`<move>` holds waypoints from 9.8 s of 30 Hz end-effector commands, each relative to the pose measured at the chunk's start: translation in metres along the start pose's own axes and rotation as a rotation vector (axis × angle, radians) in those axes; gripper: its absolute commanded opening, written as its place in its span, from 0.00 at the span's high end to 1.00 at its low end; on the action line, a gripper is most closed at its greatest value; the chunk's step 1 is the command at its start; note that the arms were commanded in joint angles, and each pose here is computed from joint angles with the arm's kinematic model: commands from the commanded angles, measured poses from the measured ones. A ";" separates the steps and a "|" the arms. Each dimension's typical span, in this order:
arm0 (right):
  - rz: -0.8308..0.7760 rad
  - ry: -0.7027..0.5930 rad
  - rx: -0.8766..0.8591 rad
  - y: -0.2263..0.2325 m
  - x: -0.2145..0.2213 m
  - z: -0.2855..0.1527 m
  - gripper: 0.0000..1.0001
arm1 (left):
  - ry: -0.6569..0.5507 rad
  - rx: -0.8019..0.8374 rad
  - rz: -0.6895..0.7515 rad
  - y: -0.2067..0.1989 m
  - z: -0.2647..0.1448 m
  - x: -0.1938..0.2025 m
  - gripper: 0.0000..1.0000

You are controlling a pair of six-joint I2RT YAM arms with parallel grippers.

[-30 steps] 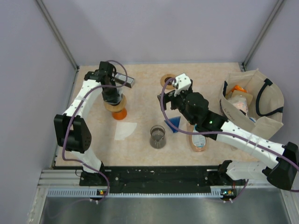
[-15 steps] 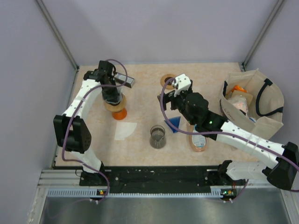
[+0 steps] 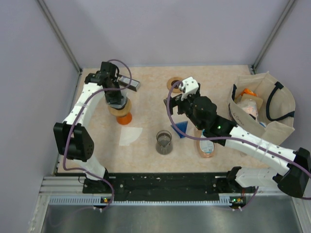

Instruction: Place the coffee filter in the dripper

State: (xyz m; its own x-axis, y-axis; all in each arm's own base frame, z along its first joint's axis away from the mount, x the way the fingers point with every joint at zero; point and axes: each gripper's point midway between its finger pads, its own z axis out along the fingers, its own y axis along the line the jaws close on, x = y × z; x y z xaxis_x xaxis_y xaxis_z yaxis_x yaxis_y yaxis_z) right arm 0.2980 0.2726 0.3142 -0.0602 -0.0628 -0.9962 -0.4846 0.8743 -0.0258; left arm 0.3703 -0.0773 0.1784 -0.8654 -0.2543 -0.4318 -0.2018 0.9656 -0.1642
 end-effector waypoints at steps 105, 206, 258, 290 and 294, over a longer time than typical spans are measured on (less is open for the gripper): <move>0.374 0.562 0.431 -0.177 0.182 0.229 0.20 | -0.241 0.273 -0.305 0.037 -0.037 0.155 0.01; 0.412 0.465 0.280 -0.139 0.124 0.185 1.00 | -0.308 0.193 -0.251 0.049 -0.063 0.135 0.01; 0.373 0.110 -0.421 0.017 -0.052 0.053 0.96 | -0.488 1.193 0.136 -0.202 -0.166 0.003 1.00; 0.844 0.470 -0.515 0.019 -0.036 -0.036 0.07 | -1.334 0.698 2.067 -0.161 -0.220 0.060 1.00; 0.935 0.525 -0.527 0.027 -0.028 -0.023 0.11 | -1.294 0.593 2.175 -0.160 -0.211 0.061 1.00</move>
State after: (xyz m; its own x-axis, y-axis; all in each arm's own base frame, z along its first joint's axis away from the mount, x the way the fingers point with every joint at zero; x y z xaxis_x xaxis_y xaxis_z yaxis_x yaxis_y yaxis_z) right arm 0.2727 0.2731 0.3198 -0.8279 0.1841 -0.5298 -0.3903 0.4892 0.7799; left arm 0.2514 -0.2372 0.3540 0.8314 0.3491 -0.4323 0.4958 -0.1149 0.8608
